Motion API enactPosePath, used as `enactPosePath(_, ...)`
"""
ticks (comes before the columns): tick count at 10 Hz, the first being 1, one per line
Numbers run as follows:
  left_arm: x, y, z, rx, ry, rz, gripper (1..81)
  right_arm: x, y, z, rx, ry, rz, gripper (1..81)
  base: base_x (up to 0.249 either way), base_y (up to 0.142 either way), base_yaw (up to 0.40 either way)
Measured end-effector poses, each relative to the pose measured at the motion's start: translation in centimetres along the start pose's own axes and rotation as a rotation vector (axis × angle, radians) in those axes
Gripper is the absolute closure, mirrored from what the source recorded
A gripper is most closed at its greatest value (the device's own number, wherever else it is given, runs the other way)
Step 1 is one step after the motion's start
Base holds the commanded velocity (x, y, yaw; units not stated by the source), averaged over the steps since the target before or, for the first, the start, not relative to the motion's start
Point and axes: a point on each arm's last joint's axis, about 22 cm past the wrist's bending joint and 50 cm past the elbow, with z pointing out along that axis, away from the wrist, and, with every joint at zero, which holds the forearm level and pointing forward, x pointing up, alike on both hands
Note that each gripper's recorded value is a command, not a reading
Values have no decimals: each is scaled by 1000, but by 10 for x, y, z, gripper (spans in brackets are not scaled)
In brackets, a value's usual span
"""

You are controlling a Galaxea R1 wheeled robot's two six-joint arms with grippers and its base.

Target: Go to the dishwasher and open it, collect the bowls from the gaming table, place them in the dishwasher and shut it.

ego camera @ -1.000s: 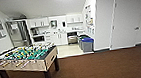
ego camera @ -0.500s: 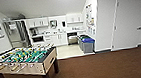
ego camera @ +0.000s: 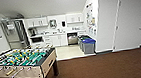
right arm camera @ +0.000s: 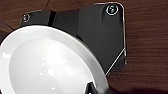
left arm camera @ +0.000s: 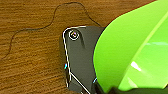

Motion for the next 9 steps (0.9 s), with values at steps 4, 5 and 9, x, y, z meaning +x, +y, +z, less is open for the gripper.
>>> enactPosePath(4, 0, 0, 0, 0, 0, 0, 811, 0, 0, 0, 0, -1, -1, 811, 206, 0, 0)
enactPosePath(5, 1, 0, 0, -1, 0, 0, 811, 0, 0, 0, 0, 0, 0, 811, 206, 0, 0)
enactPosePath(9, 0, 7, 3, -7, 0, -1, 811, 2, 0, 0, 1, 2, -6, 811, 206, 0, 0)
